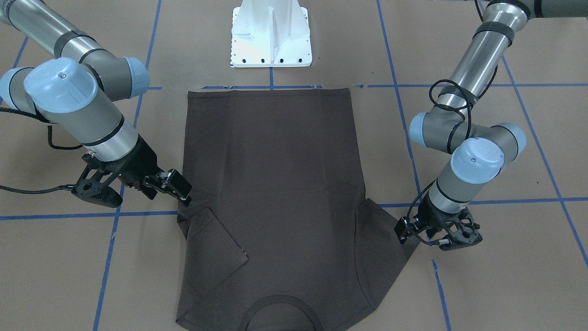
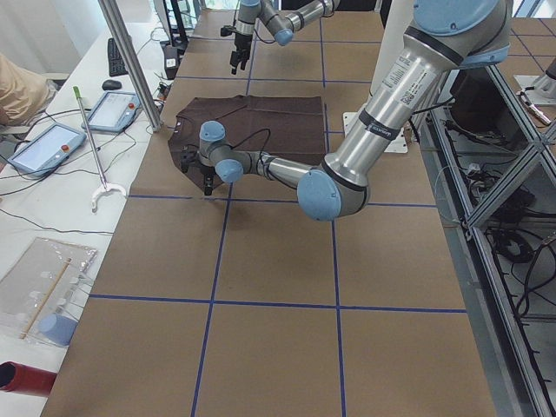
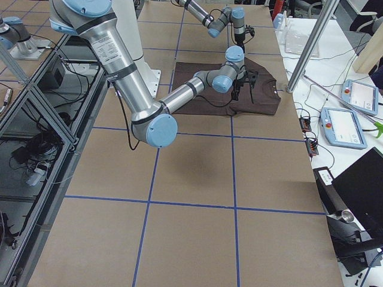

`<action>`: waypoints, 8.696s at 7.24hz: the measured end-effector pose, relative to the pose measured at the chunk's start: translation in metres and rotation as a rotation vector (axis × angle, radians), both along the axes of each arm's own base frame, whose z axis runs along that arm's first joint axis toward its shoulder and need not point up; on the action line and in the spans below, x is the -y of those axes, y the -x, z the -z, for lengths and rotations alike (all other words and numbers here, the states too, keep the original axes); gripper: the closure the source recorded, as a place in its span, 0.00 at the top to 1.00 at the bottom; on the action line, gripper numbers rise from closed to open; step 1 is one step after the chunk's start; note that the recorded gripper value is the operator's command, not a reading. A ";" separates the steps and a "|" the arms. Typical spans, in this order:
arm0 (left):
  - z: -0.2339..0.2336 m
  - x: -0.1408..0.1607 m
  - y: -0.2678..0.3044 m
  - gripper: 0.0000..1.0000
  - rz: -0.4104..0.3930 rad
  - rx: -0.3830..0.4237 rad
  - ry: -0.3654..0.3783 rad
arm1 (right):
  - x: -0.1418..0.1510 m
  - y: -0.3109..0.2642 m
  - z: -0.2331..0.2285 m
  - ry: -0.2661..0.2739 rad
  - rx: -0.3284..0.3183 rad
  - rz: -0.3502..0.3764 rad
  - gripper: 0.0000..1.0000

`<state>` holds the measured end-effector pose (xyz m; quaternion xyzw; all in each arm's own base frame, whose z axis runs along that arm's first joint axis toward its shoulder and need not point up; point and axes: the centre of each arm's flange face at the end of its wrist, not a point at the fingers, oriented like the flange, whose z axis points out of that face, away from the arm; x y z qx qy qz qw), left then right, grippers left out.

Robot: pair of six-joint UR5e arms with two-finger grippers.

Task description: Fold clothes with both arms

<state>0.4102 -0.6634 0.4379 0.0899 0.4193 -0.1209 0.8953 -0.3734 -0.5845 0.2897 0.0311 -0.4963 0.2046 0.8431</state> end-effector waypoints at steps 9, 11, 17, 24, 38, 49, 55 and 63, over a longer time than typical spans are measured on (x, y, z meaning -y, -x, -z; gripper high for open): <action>0.008 0.000 -0.006 0.00 0.012 -0.006 -0.014 | -0.004 -0.004 0.003 -0.006 0.006 -0.003 1.00; 0.038 0.002 -0.008 0.00 0.026 -0.044 -0.021 | -0.005 -0.005 0.006 -0.010 0.010 -0.002 1.00; 0.140 0.015 -0.089 0.56 0.069 -0.141 0.081 | -0.007 -0.007 0.001 -0.006 0.008 -0.001 1.00; 0.213 -0.157 -0.085 0.99 -0.006 -0.438 0.069 | -0.157 0.035 -0.004 0.037 0.013 -0.028 0.99; 0.202 -0.191 -0.052 0.98 -0.007 -0.454 0.094 | -0.377 0.119 -0.078 0.168 -0.267 -0.089 0.00; 0.095 -0.438 -0.066 0.89 0.092 -0.142 0.308 | -0.397 0.092 -0.047 0.177 -0.195 -0.045 0.00; 0.078 -0.448 -0.081 0.66 0.089 -0.054 0.309 | -0.397 0.092 -0.048 0.177 -0.197 -0.045 0.00; 0.102 -0.450 -0.079 0.00 0.078 -0.094 0.312 | -0.397 0.089 -0.047 0.178 -0.194 -0.045 0.00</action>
